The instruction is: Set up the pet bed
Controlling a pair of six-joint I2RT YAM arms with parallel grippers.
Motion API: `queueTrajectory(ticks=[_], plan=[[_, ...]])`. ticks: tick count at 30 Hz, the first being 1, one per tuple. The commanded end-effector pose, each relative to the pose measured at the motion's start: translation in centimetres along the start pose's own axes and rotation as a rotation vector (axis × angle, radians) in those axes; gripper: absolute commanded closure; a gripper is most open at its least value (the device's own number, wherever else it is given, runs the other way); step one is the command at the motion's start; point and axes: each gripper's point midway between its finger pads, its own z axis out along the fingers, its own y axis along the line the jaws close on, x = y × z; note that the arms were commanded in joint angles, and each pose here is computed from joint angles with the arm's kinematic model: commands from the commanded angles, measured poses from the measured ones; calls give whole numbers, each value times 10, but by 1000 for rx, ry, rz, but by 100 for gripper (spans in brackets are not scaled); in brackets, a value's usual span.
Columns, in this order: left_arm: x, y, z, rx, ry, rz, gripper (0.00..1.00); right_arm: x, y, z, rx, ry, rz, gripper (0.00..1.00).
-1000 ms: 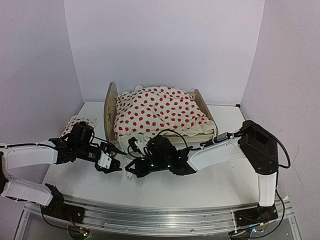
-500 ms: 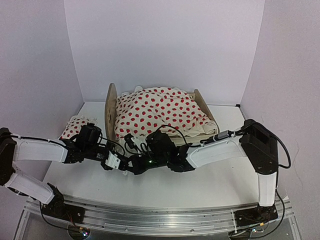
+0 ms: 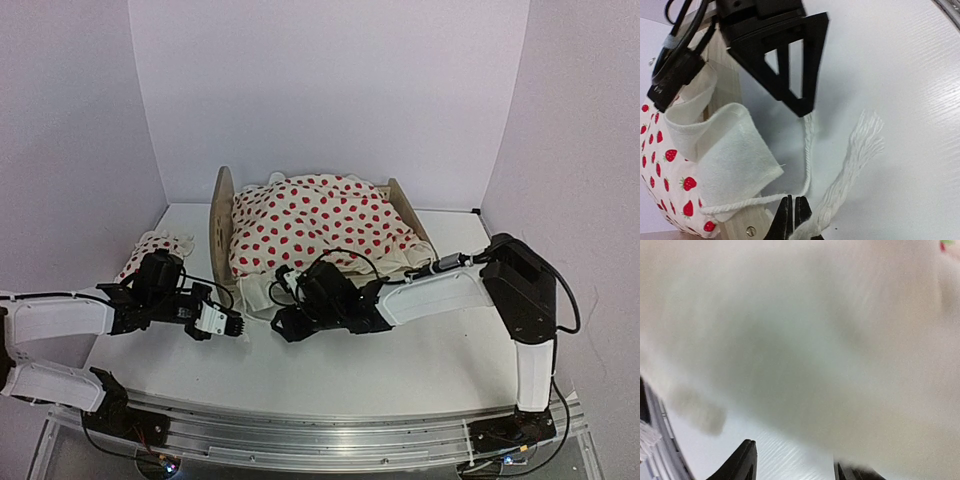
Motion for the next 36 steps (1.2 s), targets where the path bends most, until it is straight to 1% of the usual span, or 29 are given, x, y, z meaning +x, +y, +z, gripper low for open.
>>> queueTrajectory(ticks=[1,4,7,10,13,14,17,18,19,21,24,28,36], plan=[[-4,-12,-4,24,-21,-17,100,-4,-25,16,163,45,-266,47],[-1,-12,-4,21,-11,-21,100,5,-25,33,140,81,-385,45],[2,-16,-5,26,-5,-20,100,11,-26,48,128,103,-467,45],[3,-20,-6,29,-3,-12,100,21,-29,55,126,124,-464,45],[4,-24,-7,33,-3,-11,100,36,-35,55,127,157,-433,48],[4,-25,-6,35,-4,-12,100,41,-38,53,133,167,-420,53],[3,-22,-5,29,-8,-29,100,52,-45,46,154,199,-377,78],[2,-19,-5,26,-9,-45,100,54,-43,44,150,203,-366,85],[2,-16,-4,24,-11,-64,100,55,-41,42,142,204,-357,91],[-2,-10,-4,32,-20,-99,100,56,-33,37,110,207,-340,99],[-9,-2,-5,59,-42,-159,100,53,-11,28,36,200,-295,100],[-14,11,-3,66,-53,-249,100,43,36,8,-114,151,-222,100],[-20,29,8,89,-83,-363,100,34,101,-17,-273,65,-213,100]])
